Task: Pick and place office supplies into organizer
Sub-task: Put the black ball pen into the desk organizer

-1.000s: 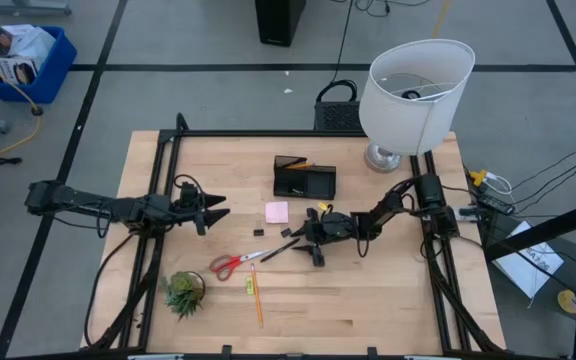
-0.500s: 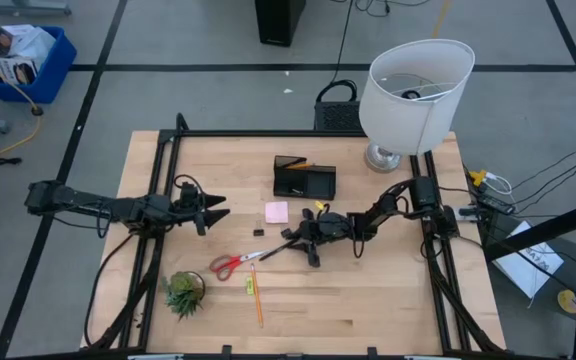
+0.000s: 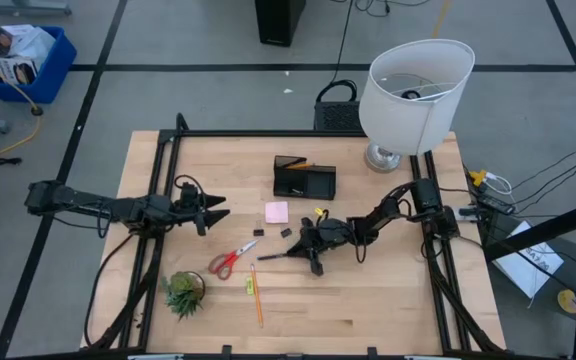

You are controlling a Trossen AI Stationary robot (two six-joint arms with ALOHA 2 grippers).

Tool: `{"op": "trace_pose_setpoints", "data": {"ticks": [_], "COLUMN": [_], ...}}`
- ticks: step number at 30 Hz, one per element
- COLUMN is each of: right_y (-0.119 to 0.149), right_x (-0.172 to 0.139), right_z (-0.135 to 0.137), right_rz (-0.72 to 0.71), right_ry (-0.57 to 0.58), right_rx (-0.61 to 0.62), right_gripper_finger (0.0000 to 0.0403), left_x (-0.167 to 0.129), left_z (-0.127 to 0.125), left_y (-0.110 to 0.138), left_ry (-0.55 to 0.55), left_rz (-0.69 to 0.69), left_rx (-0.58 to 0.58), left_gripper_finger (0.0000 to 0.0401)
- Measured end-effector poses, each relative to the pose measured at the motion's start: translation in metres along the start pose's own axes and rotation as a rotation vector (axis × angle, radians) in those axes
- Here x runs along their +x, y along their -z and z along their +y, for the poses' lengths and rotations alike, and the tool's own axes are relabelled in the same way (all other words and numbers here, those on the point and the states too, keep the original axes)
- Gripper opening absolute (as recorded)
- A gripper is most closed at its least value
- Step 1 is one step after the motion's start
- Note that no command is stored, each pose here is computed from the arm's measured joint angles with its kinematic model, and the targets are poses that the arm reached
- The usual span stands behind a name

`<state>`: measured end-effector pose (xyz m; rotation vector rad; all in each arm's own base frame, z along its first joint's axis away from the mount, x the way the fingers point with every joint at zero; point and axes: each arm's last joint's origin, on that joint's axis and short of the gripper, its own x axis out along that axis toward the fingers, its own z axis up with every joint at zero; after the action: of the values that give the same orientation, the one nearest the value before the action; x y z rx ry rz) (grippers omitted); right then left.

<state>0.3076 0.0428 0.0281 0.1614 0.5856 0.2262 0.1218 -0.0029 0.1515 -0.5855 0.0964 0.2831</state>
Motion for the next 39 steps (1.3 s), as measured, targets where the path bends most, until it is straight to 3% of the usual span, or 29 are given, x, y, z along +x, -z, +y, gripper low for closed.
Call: {"op": "trace_pose_setpoints", "data": {"ticks": [10,16,26,35,39], "right_y": [-0.019,-0.037,-0.06,-0.096,-0.114], "right_x": [-0.007,-0.017,-0.04,-0.071,-0.083], "right_z": [0.021,0.028,0.035,0.035,0.033], "right_rz": [-0.175,-0.22,-0.158,-0.224,-0.17], "right_ry": [-0.004,0.101,0.251,0.412,0.504], "right_rx": [-0.095,-0.145,-0.239,-0.384,-0.404], "right_gripper_finger": [0.0031,0.0038,0.0033,0.003,0.0034], "left_x": [0.0,0.0,0.0,0.0,0.0], "left_z": [0.0,0.0,0.0,0.0,0.0], "left_y": [0.0,0.0,0.0,0.0,0.0], "left_ry": [0.0,0.001,-0.001,-0.001,-0.001], "left_rz": [-0.002,-0.003,-0.003,-0.003,-0.004], "left_rx": [-0.002,-0.001,0.003,-0.002,0.002], "left_gripper_finger": [0.0324,0.0324,0.0324,0.0324,0.0324]}}
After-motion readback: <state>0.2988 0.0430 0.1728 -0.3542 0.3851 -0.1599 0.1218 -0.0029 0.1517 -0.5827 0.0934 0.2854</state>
